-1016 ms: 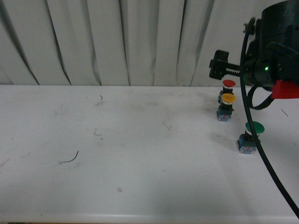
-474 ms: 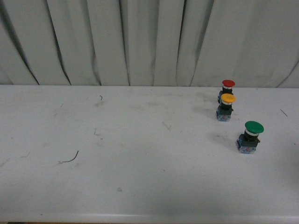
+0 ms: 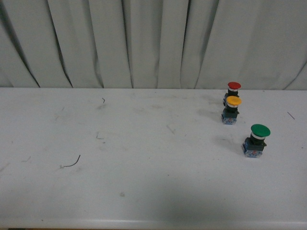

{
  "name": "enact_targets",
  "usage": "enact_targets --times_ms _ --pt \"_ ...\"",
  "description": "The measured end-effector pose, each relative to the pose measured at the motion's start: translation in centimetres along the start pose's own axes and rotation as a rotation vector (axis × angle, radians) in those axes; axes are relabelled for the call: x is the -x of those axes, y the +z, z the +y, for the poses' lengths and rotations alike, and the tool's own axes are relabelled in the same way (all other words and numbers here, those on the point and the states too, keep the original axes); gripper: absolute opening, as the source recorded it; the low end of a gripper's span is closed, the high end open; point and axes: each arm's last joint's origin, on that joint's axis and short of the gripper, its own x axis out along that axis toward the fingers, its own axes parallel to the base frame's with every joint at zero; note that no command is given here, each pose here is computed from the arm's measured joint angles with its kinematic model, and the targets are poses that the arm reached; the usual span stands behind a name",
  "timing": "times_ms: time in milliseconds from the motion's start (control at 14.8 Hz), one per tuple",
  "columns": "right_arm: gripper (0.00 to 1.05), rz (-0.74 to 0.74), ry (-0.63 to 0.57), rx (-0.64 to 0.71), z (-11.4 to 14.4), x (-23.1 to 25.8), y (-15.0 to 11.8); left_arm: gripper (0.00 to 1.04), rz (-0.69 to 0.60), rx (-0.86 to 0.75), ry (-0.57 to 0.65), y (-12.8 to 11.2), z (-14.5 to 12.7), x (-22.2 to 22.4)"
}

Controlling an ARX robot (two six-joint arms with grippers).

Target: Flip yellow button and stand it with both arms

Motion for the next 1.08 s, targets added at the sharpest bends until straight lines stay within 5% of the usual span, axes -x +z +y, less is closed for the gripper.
enact_targets --times_ms 1084 --pt "0.02 -0.021 0.0 0.0 0.0 3.9 -0.7 0.98 0.0 0.0 0.0 0.0 0.0 0.0"
